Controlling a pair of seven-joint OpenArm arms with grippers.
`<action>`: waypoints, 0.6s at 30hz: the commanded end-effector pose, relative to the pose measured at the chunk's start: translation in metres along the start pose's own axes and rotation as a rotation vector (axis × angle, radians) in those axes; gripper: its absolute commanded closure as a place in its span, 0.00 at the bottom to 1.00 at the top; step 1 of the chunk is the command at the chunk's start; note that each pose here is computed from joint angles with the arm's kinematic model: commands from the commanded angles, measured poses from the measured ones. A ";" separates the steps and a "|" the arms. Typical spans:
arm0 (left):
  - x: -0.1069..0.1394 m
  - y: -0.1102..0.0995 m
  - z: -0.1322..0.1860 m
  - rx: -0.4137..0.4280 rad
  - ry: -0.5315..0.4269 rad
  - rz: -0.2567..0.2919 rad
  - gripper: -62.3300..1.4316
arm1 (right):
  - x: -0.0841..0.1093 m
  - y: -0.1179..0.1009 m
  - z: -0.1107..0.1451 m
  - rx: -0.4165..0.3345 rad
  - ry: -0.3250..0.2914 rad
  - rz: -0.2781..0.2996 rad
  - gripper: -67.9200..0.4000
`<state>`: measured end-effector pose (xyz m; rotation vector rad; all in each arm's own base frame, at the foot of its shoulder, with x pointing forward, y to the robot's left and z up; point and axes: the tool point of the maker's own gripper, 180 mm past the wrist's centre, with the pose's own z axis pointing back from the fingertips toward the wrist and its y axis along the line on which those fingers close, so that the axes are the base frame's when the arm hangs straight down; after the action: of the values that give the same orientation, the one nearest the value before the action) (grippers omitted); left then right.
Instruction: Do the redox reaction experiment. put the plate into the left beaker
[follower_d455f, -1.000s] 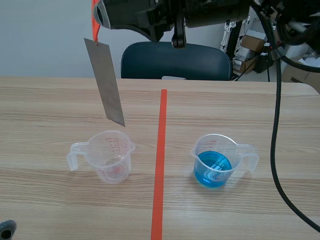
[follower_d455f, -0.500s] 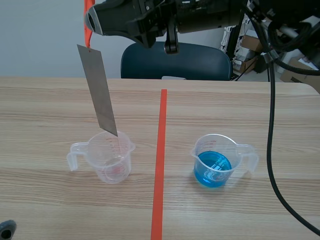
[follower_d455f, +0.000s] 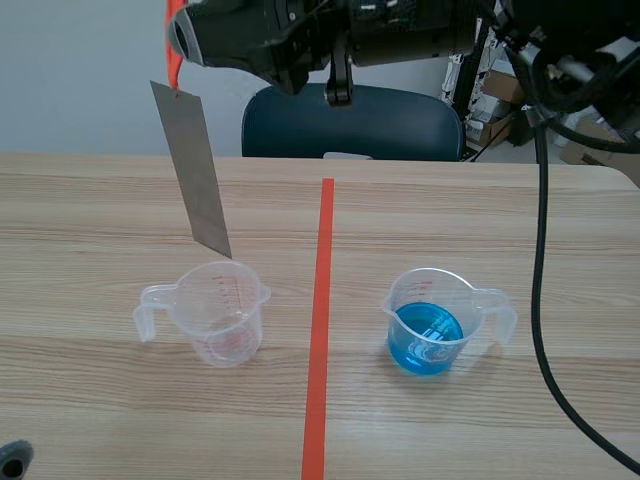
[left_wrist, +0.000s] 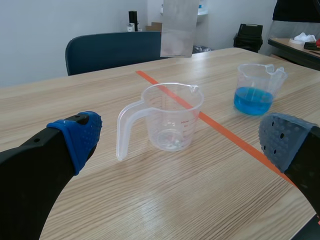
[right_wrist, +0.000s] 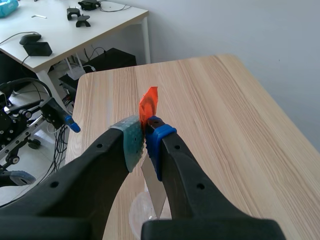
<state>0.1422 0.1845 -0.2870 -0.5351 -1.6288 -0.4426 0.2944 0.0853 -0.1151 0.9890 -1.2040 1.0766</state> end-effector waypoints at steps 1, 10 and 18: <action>0.006 0.000 0.000 0.008 -0.027 0.003 0.00 | 0.006 0.002 -0.004 0.006 -0.026 0.010 0.99; 0.006 -0.001 0.000 0.010 -0.027 0.004 0.00 | -0.007 0.002 -0.014 -0.003 -0.021 -0.008 0.99; 0.006 -0.001 0.000 0.009 -0.026 0.004 0.00 | -0.018 -0.003 -0.022 -0.001 -0.011 -0.030 0.99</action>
<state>0.1422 0.1844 -0.2871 -0.5348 -1.6281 -0.4427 0.2988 0.1009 -0.1504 0.9807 -1.1520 1.0546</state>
